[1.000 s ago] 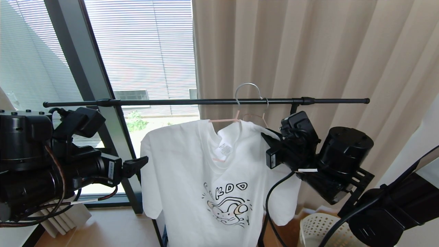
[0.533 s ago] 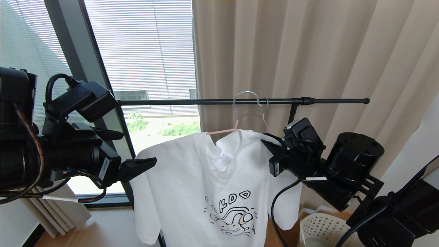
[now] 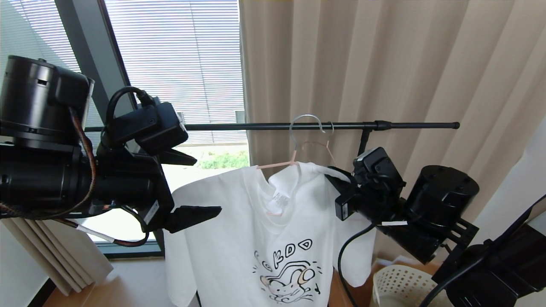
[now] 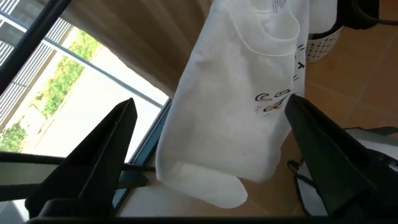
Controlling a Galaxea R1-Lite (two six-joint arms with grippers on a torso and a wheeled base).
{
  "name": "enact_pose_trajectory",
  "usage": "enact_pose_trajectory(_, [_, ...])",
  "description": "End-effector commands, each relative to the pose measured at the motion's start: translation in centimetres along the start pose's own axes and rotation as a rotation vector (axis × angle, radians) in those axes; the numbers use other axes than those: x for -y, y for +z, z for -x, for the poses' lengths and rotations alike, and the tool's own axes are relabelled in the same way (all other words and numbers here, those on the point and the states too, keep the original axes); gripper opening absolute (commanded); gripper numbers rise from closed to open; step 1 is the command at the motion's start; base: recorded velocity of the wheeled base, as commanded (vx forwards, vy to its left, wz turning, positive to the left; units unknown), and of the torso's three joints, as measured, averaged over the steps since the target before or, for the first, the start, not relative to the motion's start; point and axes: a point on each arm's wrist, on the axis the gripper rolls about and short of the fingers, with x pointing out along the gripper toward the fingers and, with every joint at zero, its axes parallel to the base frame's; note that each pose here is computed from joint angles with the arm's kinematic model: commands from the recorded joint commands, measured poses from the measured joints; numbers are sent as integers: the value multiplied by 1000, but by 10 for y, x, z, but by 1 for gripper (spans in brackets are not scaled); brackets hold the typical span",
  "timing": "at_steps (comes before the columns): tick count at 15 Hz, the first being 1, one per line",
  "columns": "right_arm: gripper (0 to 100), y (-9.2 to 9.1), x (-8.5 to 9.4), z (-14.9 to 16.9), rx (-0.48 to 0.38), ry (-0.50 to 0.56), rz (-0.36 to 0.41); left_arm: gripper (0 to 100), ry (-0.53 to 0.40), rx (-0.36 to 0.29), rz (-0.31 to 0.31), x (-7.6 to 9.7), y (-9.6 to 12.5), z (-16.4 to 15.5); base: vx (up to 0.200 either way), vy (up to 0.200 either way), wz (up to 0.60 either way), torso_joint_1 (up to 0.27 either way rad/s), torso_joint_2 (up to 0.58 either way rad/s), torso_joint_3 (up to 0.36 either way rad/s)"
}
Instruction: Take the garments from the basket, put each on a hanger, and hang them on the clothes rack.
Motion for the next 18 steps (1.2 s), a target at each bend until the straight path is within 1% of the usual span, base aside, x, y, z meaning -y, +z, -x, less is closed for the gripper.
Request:
enact_pose_trajectory(1, [0,0,0,0,2,0,0,100,-81,-2,-25,-5,0,-25,0,0,0,0,0,0])
enact_pose_trajectory(2, [0,0,0,0,2,0,0,100,-86,2,-33,-5,0,-26,0,0,0,0,0,0])
enact_pose_trajectory(3, [0,0,0,0,0,1,0,100,-118,27,-59,-11,4,-36,0,0,0,0,0,0])
enact_pose_trajectory(5, [0,0,0,1,-1,1,0,100,-126,35,-51,-19,9,-43,0,0,0,0,0,0])
enact_pose_trajectory(6, [0,0,0,1,-1,3,0,100,-132,33,-38,-27,11,-43,0,0,0,0,0,0])
enact_pose_trajectory(8, [0,-1,0,1,-4,3,1,100,-178,38,-6,-38,14,-41,0,0,0,0,0,0])
enact_pose_trajectory(10, [0,-1,0,1,-4,3,4,100,-225,27,35,-48,15,-36,0,0,0,0,0,0])
enact_pose_trajectory(11, [0,-1,0,1,-4,3,7,100,-263,9,64,-53,15,-32,0,0,0,0,0,0])
enact_pose_trajectory(13, [0,-1,0,1,-4,3,7,100,-273,-10,61,-59,11,-39,0,0,0,0,0,0])
enact_pose_trajectory(16, [0,-1,0,1,-2,3,7,100,-302,-36,48,-61,3,-56,0,0,0,0,0,0])
enact_pose_trajectory(18, [0,-1,0,1,-2,3,7,100,-317,-49,52,-62,-2,-66,0,0,0,0,0,0])
